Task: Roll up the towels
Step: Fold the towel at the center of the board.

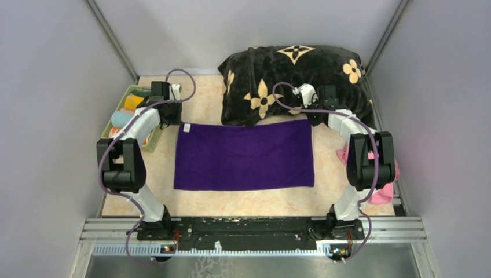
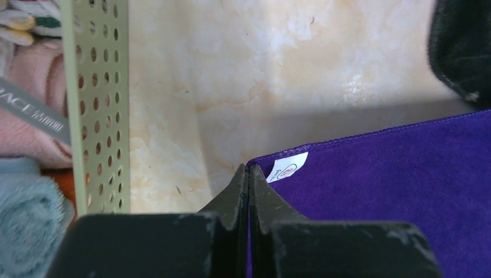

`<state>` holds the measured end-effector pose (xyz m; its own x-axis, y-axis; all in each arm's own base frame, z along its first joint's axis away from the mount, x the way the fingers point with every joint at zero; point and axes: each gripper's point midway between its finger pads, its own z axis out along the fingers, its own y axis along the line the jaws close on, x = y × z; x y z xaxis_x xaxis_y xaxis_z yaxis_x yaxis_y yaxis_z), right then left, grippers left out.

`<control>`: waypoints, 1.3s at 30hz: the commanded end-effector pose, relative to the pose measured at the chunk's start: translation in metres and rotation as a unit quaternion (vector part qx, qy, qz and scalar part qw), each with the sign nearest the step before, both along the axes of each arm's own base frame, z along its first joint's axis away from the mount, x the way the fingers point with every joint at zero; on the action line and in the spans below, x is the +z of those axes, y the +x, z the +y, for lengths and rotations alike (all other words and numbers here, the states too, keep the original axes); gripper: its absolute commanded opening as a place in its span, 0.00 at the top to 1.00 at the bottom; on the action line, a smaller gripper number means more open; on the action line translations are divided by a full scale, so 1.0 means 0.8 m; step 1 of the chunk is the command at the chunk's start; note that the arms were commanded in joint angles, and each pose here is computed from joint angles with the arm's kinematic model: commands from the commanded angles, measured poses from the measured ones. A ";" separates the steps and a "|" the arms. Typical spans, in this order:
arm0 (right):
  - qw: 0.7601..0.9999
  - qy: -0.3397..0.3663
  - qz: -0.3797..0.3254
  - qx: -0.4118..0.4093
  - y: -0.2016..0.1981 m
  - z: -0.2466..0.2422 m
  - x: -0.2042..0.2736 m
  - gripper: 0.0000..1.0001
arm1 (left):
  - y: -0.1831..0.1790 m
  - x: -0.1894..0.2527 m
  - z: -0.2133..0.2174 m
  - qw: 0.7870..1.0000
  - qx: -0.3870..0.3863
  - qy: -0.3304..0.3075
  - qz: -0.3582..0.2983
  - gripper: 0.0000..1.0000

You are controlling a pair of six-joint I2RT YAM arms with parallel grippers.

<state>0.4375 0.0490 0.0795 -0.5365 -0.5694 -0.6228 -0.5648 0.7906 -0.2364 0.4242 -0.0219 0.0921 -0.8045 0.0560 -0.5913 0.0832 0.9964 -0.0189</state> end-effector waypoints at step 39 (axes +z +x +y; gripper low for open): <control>0.984 0.011 -0.172 -0.038 -0.006 -0.040 0.103 1.00 | -0.007 0.079 -0.002 0.987 0.027 -0.046 -0.151 1.00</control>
<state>0.4316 0.0246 0.1261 -0.4171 -0.5140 -0.7496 -0.4485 0.8337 -0.3221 0.4194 -0.0348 0.1401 -0.6414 -0.0535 -0.7654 0.0599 0.9910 -0.1194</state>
